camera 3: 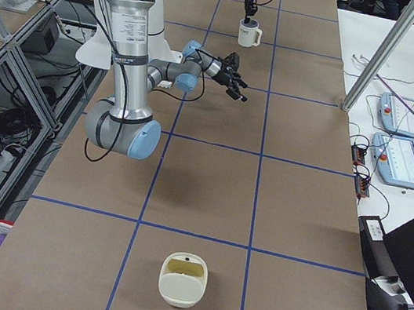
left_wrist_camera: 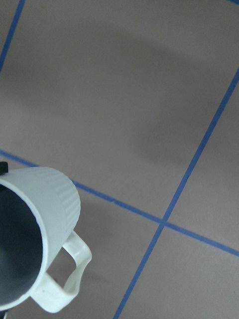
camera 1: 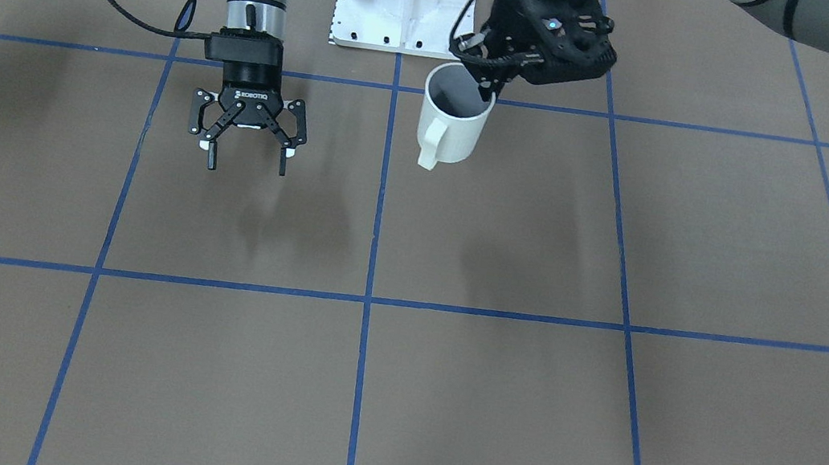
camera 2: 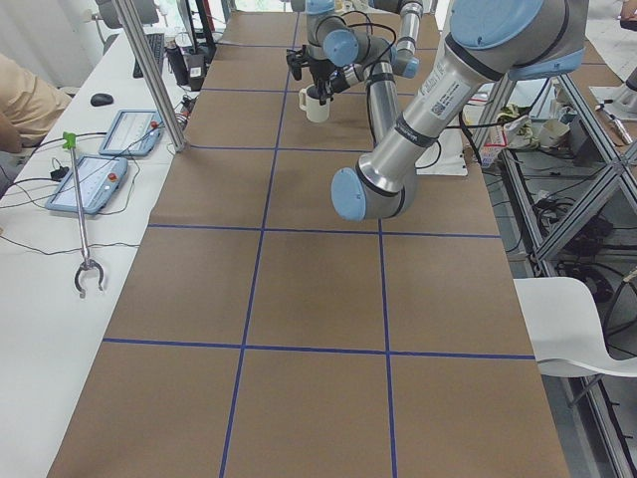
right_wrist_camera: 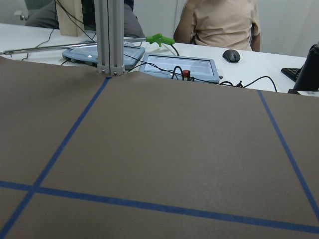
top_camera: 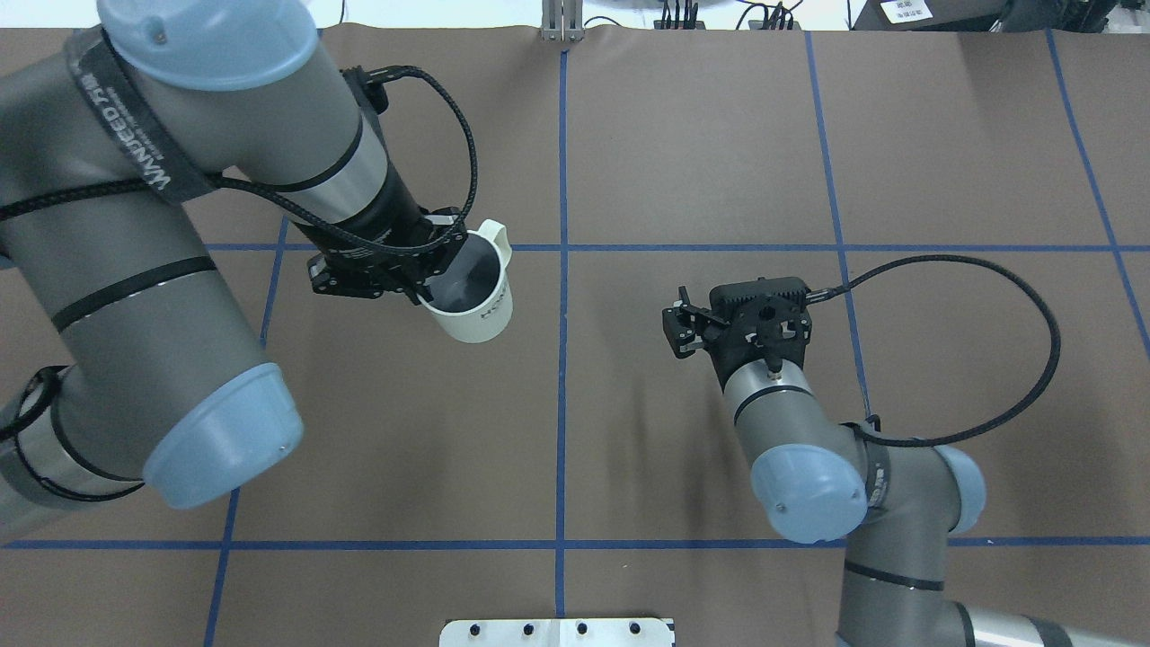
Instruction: Left arm hands cup to right arm to dump lemon
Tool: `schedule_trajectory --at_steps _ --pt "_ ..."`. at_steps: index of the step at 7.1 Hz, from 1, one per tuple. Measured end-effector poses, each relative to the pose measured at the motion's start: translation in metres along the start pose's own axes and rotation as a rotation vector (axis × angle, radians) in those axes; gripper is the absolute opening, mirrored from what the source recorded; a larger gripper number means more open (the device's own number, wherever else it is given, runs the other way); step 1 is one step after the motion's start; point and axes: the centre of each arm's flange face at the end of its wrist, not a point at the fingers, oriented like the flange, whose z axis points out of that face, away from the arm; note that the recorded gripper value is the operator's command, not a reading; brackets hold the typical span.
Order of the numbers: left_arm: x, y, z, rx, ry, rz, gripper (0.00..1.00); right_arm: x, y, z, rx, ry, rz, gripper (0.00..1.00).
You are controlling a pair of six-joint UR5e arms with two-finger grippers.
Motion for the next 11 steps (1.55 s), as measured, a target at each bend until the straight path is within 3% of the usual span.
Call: schedule_trajectory --at_steps 3,5,6,8,11 --pt "-0.164 -0.076 0.037 0.058 -0.052 0.199 0.00 0.152 -0.059 0.004 -0.268 -0.019 -0.101 1.00" --pt "-0.269 -0.131 0.057 0.013 -0.075 0.301 0.00 0.273 -0.098 -0.007 -0.482 -0.083 -0.090 1.00" --pt "-0.312 -0.157 0.068 -0.016 -0.097 0.333 0.00 0.332 -0.114 -0.019 -0.557 -0.126 -0.065 1.00" --pt "-0.370 -0.186 0.089 -0.069 -0.126 0.368 0.00 0.407 -0.128 -0.041 -0.642 -0.165 -0.061 1.00" --pt "-0.405 -0.183 0.110 -0.143 -0.120 0.336 0.04 0.429 -0.126 -0.041 -0.707 -0.155 -0.066 1.00"
